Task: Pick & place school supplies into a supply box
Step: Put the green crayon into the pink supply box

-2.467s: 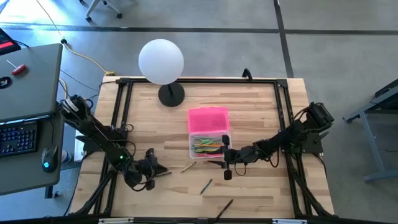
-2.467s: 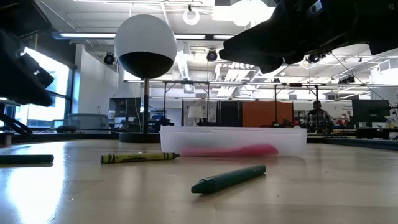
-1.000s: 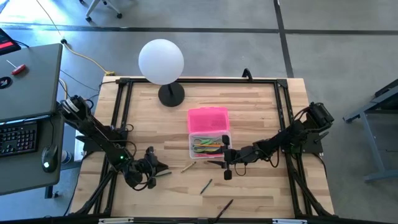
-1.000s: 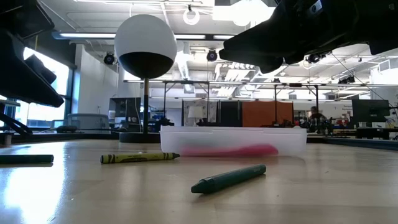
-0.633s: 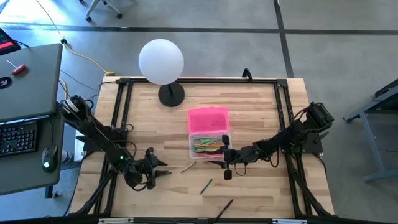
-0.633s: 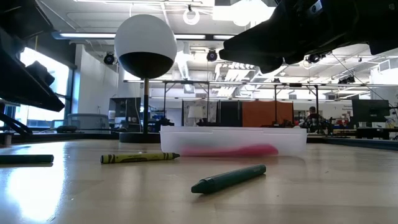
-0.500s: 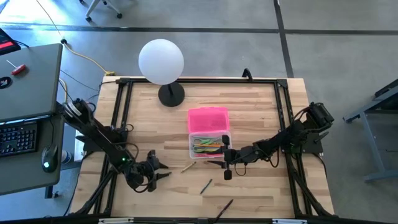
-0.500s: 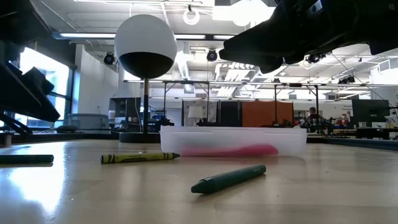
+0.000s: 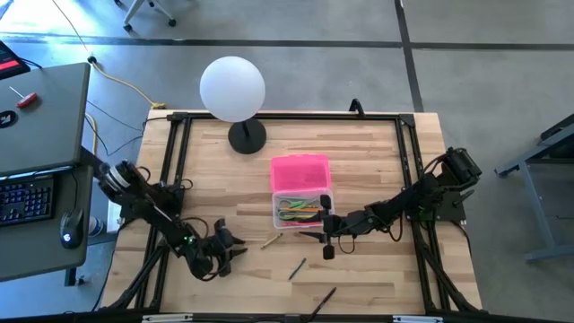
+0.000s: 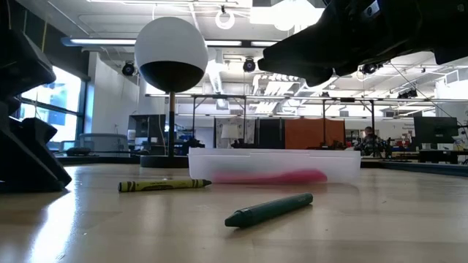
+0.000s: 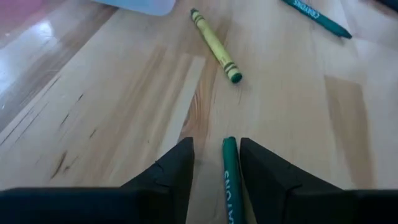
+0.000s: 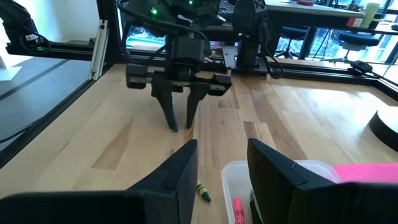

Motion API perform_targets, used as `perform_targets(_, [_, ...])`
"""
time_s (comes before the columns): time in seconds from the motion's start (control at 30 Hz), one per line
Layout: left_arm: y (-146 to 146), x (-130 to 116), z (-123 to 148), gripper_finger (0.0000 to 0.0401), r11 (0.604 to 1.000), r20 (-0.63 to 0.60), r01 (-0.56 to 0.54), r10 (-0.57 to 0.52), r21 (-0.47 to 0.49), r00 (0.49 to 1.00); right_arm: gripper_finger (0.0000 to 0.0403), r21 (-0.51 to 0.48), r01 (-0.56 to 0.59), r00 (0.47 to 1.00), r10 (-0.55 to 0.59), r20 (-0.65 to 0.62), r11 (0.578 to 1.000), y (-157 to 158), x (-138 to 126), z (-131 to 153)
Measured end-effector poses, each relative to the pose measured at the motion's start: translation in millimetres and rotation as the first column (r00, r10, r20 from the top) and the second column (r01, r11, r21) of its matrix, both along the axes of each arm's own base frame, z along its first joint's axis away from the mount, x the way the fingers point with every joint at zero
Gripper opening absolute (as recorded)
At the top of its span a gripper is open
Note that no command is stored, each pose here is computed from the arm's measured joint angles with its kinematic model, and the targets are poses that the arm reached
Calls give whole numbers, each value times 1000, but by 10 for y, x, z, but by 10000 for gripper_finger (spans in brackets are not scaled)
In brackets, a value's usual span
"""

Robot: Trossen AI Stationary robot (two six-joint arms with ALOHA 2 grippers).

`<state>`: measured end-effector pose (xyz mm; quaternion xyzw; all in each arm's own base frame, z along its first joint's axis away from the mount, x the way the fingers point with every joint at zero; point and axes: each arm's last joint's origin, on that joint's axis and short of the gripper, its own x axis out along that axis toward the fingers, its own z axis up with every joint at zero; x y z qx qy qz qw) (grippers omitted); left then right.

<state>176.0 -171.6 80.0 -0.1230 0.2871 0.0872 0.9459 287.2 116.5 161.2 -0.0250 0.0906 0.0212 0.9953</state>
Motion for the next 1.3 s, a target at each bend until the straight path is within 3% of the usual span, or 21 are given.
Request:
perform_targets(0.4, [4,-41,-400,134,985,64,-159,155,66,986,119,0,1,1000,-1,0,1000,-1,0,0])
perform_targets(0.77, [-82,-201,-471,90,986,81,-122,113,116,990,119,-1,0,1000,0,-1,1000,0,0,-1])
perform_targets(0.87, [-44,-179,-478,70,981,79,-146,137,124,987,119,-59,-10,1000,10,1,998,-1,0,-1])
perform_targets(0.97, [-35,-151,-468,41,980,96,-162,151,117,984,119,-100,-18,1000,18,1,995,0,-1,-2])
perform_targets(1.1, [-66,-96,-406,38,980,170,-161,141,113,975,119,-112,-20,1000,20,0,994,-2,-1,-4])
perform_targets(1.23, [-108,91,-191,38,981,231,-134,99,140,968,119,-120,-21,1000,21,1,993,-2,-1,-3])
perform_targets(1.3, [-128,270,-8,41,988,250,-109,79,108,965,119,-164,-25,1000,26,9,986,-20,8,4])
